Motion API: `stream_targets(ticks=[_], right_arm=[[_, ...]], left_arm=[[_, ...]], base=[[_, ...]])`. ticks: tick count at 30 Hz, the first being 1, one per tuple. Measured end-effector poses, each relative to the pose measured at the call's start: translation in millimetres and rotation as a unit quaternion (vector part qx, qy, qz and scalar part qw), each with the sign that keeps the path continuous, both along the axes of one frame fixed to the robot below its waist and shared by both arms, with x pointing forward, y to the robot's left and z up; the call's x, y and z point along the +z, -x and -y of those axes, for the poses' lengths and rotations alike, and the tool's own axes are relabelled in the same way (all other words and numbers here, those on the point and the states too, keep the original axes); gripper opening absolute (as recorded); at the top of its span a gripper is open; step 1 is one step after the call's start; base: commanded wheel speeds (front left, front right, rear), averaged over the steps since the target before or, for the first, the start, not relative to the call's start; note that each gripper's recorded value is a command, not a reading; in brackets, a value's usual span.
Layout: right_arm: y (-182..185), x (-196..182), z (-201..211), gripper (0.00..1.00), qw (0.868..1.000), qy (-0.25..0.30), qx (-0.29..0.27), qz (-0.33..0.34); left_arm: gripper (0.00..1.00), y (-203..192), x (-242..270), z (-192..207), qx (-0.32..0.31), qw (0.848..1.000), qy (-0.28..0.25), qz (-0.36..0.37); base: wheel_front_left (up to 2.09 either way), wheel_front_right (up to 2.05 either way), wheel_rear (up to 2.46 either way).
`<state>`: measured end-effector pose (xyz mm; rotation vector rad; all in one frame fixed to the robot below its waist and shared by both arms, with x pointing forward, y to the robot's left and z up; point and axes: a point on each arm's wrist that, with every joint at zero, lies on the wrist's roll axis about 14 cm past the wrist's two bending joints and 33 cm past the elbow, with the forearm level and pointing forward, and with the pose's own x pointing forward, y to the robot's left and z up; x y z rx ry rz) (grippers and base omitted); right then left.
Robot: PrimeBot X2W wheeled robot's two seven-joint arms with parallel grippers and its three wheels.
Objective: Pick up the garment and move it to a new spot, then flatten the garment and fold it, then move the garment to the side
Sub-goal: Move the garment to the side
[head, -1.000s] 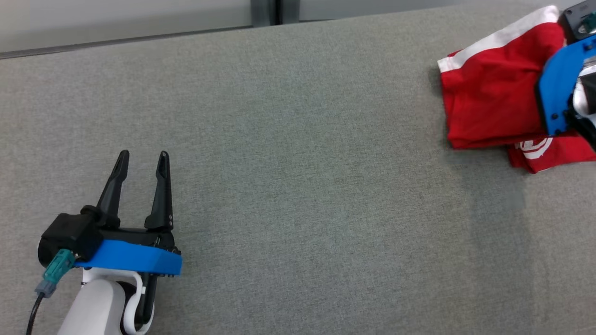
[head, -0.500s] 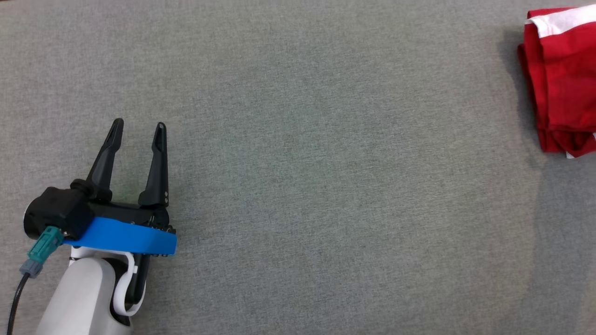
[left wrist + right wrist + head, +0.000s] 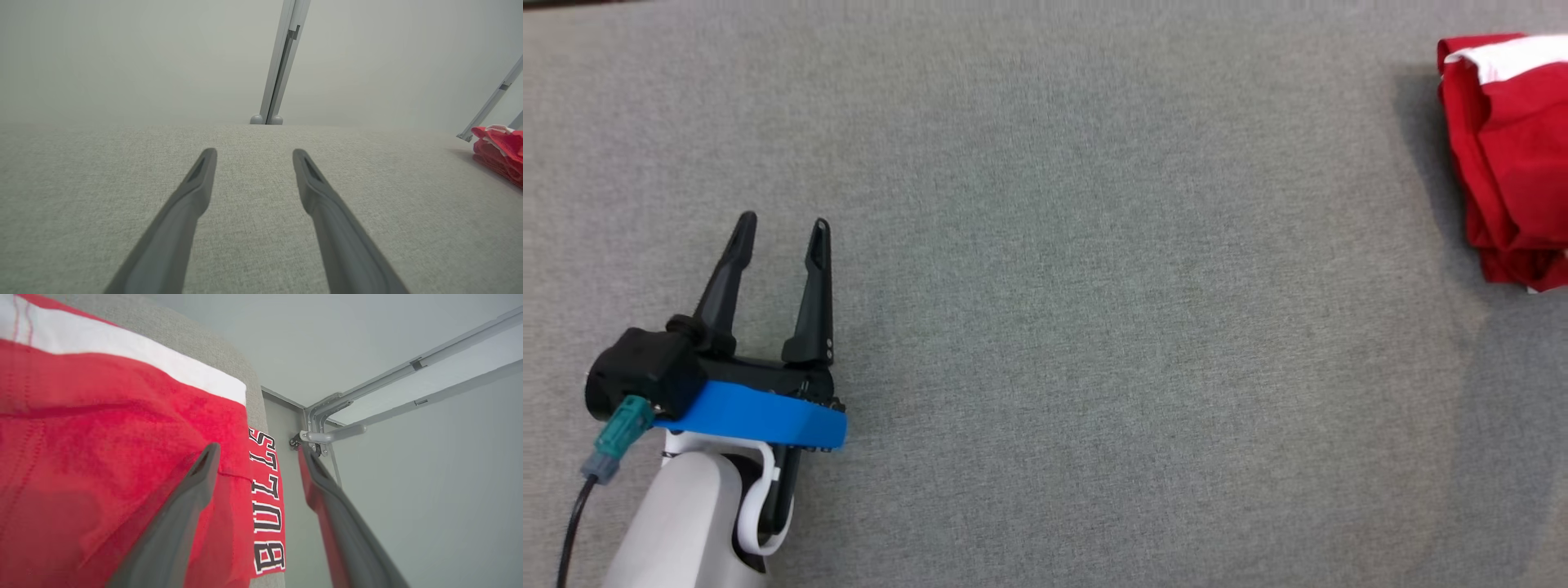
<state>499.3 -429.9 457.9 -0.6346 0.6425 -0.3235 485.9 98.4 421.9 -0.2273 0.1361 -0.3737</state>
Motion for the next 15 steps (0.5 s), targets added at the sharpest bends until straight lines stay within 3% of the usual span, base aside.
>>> stream_targets(ticks=[7,15], right_arm=[[7,15,-50,1.0,0.99,-0.081,0.036,0.112],[45,36,-141,1.0,0.946,-0.207,0.097,0.231]], left_arm=[[1.0,21,16,-4,0.018,1.0,0.008,0.006],[1.0,65,36,-27,0.066,0.998,0.002,0.016]], base=[[0.0,0.0,0.0],[0.0,0.0,0.0]])
